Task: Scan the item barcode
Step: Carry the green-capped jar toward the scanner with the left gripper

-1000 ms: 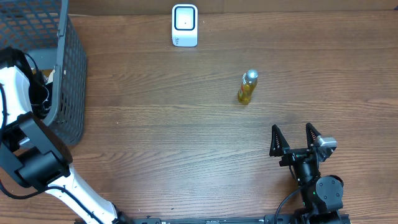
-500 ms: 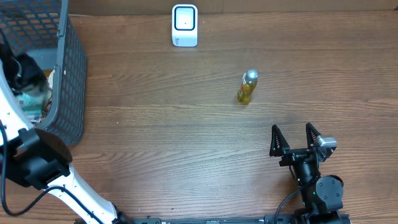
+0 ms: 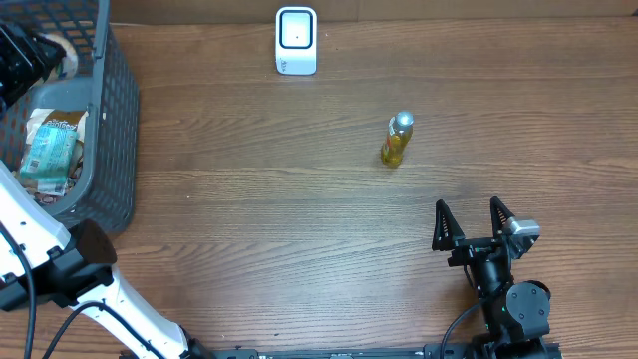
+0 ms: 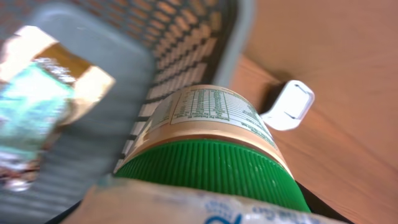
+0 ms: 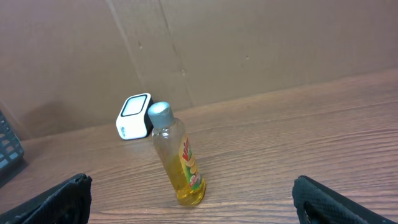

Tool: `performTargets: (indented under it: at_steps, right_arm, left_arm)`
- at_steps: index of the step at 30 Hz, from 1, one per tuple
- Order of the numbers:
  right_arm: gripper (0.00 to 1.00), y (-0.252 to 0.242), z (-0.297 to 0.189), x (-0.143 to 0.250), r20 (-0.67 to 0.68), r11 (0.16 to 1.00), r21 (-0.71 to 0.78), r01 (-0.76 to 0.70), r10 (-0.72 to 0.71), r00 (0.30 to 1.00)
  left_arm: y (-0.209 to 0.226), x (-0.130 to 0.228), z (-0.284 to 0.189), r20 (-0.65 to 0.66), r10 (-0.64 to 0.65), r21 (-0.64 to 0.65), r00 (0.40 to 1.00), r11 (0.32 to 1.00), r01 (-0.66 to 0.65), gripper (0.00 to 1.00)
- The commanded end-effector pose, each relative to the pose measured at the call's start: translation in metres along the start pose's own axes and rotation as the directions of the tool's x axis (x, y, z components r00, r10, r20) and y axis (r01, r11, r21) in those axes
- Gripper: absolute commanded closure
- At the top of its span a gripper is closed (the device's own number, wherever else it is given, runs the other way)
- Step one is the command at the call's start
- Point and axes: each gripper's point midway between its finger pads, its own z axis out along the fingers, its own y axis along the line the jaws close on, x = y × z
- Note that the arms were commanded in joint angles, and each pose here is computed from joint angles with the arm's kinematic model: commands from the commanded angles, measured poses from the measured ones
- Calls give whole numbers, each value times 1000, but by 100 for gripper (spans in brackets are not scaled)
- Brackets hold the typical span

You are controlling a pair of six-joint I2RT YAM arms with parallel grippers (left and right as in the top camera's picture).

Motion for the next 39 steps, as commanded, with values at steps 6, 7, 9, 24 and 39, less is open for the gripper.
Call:
performTargets:
  at_steps: [6, 7, 9, 24, 39]
  right_arm:
    - [0, 1, 0, 2, 1, 1000, -7, 4, -4, 1000]
    - [0, 1, 0, 2, 1, 1000, -7, 5, -5, 1000]
    - [0, 1, 0, 2, 1, 1000, -7, 4, -4, 1000]
    - [0, 1, 0, 2, 1, 1000, -7, 5, -5, 1000]
    - [0, 1, 0, 2, 1, 1000, -7, 4, -4, 1000]
  left_arm:
    - [-97, 31, -57, 71, 125, 224, 990, 965, -138, 95]
    - [-107, 37, -58, 68, 146, 239, 987, 958, -158, 95]
    - [-128, 50, -57, 52, 194, 272, 980, 941, -200, 95]
    - [-253, 168, -48, -31, 578, 526, 815, 703, -479, 96]
    - [-246, 259, 26, -311, 621, 228, 720, 784, -577, 96]
